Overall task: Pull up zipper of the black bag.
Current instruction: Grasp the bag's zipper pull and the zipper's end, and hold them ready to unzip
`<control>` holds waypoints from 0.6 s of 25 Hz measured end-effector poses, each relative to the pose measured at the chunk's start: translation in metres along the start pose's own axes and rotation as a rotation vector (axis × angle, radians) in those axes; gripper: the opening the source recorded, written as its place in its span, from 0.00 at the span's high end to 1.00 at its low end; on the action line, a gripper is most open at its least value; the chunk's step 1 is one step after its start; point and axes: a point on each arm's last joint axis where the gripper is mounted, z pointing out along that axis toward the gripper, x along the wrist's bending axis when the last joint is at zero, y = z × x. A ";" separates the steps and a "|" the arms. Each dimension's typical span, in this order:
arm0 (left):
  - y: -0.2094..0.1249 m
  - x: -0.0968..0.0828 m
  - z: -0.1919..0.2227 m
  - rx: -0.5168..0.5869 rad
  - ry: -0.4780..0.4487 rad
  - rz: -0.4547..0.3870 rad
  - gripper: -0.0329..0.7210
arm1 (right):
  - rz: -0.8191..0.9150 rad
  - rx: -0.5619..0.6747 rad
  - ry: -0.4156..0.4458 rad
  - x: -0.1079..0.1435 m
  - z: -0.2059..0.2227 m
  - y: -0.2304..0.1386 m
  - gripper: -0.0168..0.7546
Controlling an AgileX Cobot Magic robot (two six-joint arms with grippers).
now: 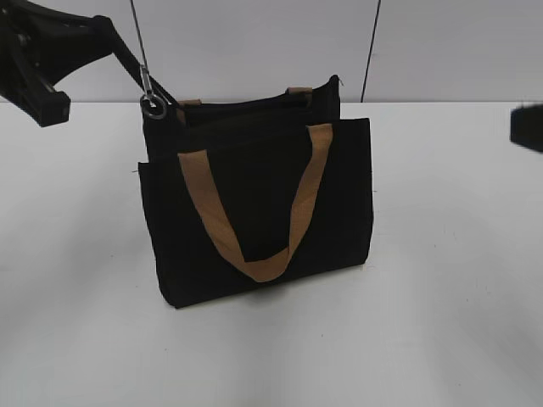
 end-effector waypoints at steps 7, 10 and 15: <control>0.000 0.000 0.000 -0.001 -0.001 0.000 0.92 | -0.016 -0.032 0.184 -0.027 0.055 0.034 0.47; 0.000 0.000 0.000 -0.002 0.000 0.000 0.92 | -0.051 -0.040 0.246 -0.025 0.080 0.044 0.47; 0.000 0.000 0.000 -0.002 0.000 0.000 0.92 | -0.141 -0.029 0.323 -0.002 0.128 0.061 0.47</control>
